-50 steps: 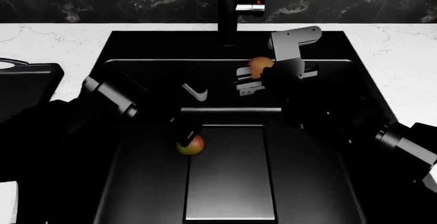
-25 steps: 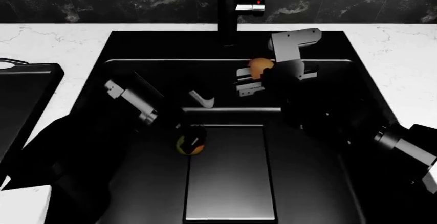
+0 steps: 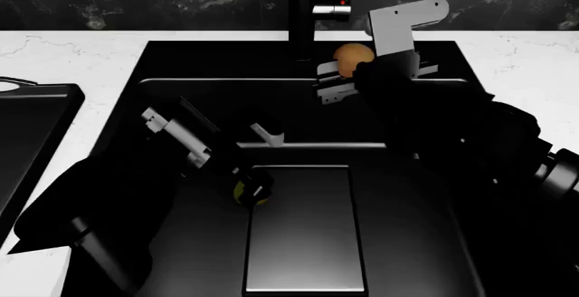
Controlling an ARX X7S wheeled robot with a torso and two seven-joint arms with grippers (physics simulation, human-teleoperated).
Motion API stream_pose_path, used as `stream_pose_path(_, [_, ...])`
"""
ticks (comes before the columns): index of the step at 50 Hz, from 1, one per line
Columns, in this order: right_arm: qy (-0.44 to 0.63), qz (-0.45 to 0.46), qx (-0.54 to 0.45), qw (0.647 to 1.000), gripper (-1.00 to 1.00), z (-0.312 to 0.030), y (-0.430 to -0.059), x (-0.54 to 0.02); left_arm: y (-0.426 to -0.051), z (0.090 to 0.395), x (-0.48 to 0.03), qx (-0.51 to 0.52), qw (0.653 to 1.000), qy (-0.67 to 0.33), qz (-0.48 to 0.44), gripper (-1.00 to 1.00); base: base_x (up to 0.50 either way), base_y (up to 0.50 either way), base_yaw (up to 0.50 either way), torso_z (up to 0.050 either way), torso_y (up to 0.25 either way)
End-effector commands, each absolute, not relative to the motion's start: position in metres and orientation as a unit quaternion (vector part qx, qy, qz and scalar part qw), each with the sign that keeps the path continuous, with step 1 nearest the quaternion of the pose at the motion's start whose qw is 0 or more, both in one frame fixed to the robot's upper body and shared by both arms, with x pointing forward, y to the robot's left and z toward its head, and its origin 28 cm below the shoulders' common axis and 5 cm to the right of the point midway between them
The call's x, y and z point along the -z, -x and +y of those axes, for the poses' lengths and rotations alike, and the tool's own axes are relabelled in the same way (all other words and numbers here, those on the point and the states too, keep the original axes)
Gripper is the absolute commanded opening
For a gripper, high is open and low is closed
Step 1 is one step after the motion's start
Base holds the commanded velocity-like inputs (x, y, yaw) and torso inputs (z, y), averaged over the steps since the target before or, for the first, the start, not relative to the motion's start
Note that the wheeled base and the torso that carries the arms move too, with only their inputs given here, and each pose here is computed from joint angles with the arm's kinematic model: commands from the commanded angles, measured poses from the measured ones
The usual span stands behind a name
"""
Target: Pick up the fruits and vegetables and place them in the sink. Turn on the sink faucet to wash them. Then turn the sink off and put them in the tray.
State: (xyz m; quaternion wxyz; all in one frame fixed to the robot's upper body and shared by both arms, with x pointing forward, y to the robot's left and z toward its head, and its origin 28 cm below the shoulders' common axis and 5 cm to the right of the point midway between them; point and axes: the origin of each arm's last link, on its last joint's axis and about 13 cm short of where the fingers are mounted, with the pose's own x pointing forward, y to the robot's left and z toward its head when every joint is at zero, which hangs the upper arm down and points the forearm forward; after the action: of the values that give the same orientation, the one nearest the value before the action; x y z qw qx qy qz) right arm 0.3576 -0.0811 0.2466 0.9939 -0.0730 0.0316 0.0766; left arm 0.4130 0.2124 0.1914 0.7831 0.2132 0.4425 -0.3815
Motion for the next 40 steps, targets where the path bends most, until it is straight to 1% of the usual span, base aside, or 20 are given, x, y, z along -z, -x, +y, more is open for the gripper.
stream_pose_path(1, [0.086, 0.011, -0.076, 0.993, -1.00, -0.0811, -0.3530, -0.2549, -0.4139, 0.2126, -0.1962, 0.376, 0.792, -0.208, 0.434, 1.00, 0.00, 0.00, 0.00, 0.000, 0.000])
stream_pose_path(3, [0.086, 0.012, -0.077, 0.993, -1.00, -0.0809, -0.3528, -0.2540, -0.4141, 0.2127, -0.1978, 0.371, 0.797, -0.206, 0.431, 1.00, 0.00, 0.00, 0.00, 0.000, -0.041])
stream_pose_path(7, [0.084, 0.013, -0.077, 0.993, -1.00, -0.0811, -0.3531, -0.2534, -0.4143, 0.2130, -0.1994, 0.365, 0.802, -0.206, 0.427, 1.00, 0.00, 0.00, 0.00, 0.000, -0.248])
stream_pose_path(21, [0.083, 0.012, -0.078, 0.993, -1.00, -0.0811, -0.3535, -0.2532, -0.4139, 0.2125, -0.1966, 0.372, 0.796, -0.206, 0.431, 1.00, 0.00, 0.00, 0.00, 0.000, -0.250])
stream_pose_path(26, [0.083, 0.013, -0.079, 0.993, -1.00, -0.0807, -0.3542, -0.2527, -0.4125, 0.2130, -0.1935, 0.374, 0.792, -0.198, 0.441, 1.00, 0.00, 0.00, 0.00, 0.000, 0.000])
stream_pose_path(27, [0.083, 0.013, -0.079, 0.993, -1.00, -0.0806, -0.3540, -0.2525, -0.4125, 0.2130, -0.1936, 0.373, 0.792, -0.197, 0.441, -1.00, 0.00, 0.00, 0.00, 0.000, 0.000])
stream_pose_path(33, [0.082, 0.014, -0.079, 0.993, -1.00, -0.0807, -0.3542, -0.2514, -0.4130, 0.2124, -0.1948, 0.372, 0.798, -0.194, 0.432, -1.00, 0.00, 0.00, 0.00, 0.000, 0.000])
stream_pose_path(40, [0.081, 0.016, -0.080, 0.993, -1.00, -0.0807, -0.3547, -0.2497, -0.4153, 0.2110, -0.1977, 0.366, 0.815, -0.193, 0.406, -1.00, 0.00, 0.00, 0.00, 0.000, -0.002])
